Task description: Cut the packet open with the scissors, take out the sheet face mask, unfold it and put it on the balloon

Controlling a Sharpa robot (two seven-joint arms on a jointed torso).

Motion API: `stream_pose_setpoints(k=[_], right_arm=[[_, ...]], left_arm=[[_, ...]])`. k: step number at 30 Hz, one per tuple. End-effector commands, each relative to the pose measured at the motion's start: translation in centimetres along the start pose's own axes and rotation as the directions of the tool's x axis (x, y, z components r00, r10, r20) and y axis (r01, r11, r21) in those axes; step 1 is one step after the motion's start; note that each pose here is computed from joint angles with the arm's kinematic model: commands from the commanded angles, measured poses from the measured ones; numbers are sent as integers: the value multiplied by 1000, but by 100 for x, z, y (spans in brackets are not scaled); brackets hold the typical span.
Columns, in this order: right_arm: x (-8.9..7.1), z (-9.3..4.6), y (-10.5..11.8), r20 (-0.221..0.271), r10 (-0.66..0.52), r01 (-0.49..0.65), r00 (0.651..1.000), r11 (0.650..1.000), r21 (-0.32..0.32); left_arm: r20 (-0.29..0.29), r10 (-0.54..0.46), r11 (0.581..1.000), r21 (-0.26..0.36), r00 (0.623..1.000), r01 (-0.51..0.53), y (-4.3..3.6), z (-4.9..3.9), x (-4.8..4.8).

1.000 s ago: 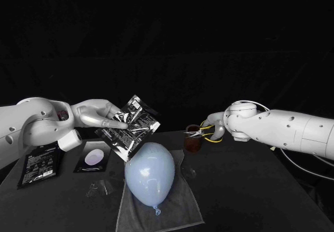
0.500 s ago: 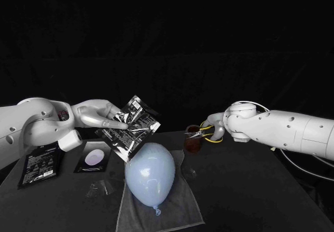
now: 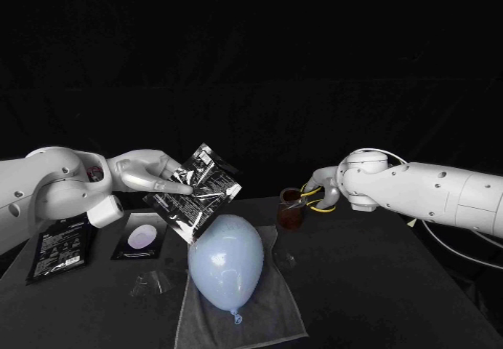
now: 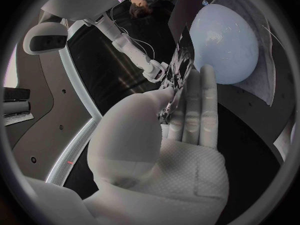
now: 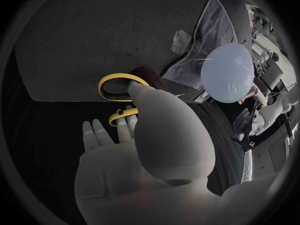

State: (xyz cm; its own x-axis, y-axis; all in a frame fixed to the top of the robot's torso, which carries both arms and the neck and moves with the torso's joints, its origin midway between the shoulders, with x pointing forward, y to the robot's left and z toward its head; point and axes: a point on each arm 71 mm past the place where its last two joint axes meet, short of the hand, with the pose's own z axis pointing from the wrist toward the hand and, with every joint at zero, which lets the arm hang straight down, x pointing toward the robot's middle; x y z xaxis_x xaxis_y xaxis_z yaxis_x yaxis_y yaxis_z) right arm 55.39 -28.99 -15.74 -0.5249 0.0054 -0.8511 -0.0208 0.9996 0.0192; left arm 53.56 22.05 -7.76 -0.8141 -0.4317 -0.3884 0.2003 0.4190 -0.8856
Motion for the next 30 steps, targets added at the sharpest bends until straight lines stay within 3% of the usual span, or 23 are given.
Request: stream_pose_setpoints(k=[1, 30], right_arm=[[-28, -14, -1, 9, -4, 4, 1000, 1000, 4], [-231, -104, 35, 112, 39, -35, 993, 998, -45]], left_arm=[[-14, -11, 1000, 13, 1000, 11, -18, 2, 10], [-19, -12, 1000, 10, 1000, 12, -13, 4, 12]])
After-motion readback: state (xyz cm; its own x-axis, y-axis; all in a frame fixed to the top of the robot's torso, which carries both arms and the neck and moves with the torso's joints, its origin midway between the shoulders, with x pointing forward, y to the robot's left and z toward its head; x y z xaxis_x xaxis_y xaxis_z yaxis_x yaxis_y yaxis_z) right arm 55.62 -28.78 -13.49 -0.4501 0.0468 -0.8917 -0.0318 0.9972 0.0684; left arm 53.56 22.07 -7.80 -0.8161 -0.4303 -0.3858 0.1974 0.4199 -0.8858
